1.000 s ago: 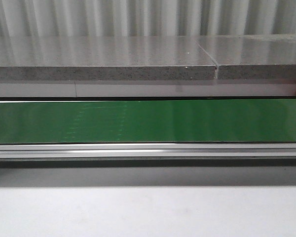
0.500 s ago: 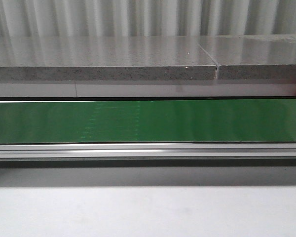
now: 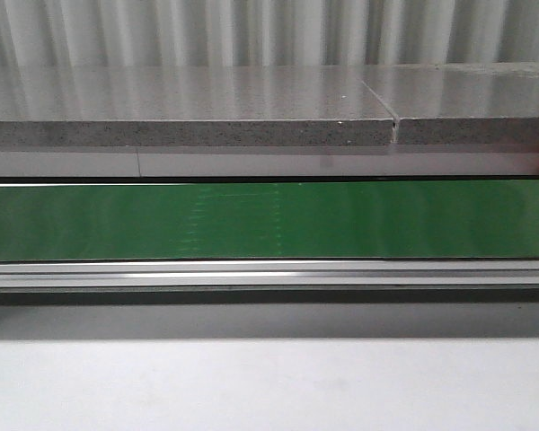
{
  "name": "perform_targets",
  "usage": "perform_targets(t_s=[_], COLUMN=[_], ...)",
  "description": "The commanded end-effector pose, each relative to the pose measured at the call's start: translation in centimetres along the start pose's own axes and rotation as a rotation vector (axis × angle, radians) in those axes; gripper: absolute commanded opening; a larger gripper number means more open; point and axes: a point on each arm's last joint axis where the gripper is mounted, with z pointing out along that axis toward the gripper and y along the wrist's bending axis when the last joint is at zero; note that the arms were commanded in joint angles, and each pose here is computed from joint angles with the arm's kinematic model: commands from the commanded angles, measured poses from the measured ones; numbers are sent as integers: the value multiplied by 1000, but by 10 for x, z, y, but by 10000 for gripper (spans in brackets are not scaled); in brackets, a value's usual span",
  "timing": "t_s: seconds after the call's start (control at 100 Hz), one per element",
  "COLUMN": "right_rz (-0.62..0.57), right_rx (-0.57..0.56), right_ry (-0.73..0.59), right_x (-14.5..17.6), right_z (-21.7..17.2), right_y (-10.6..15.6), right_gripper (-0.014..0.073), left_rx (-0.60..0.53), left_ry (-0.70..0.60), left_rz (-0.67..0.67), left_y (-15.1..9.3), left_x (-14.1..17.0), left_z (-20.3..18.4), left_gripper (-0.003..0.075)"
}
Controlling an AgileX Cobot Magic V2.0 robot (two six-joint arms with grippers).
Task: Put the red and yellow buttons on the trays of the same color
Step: 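Grasp another red mushroom button from the pile with the left gripper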
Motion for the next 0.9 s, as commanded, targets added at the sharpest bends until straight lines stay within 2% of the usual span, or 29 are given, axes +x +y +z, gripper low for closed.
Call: perform_targets(t_s=[0.0,0.25,0.35,0.68,0.89], right_rz=[-12,-12,-12,-12,-12], right_rx=[13,13,13,13,13], right_ry=[-87,-87,-87,-87,-87], right_x=[-12,-12,-12,-12,-12], right_z=[-5,-5,-5,-5,-5], right_y=[-1,-1,-1,-1,-1], right_gripper=[-69,-69,-69,-69,-69], left_rx=[42,97,123,180,188], left_ry=[-141,-244,-284,-254,-224], left_rz=[71,215,340,558,588], left_y=[-6,-26,-43,-93,-103], left_x=[0,21,32,60,62], left_z=[-44,-83,-94,-91,-82], left_gripper=[167,167,167,167,167])
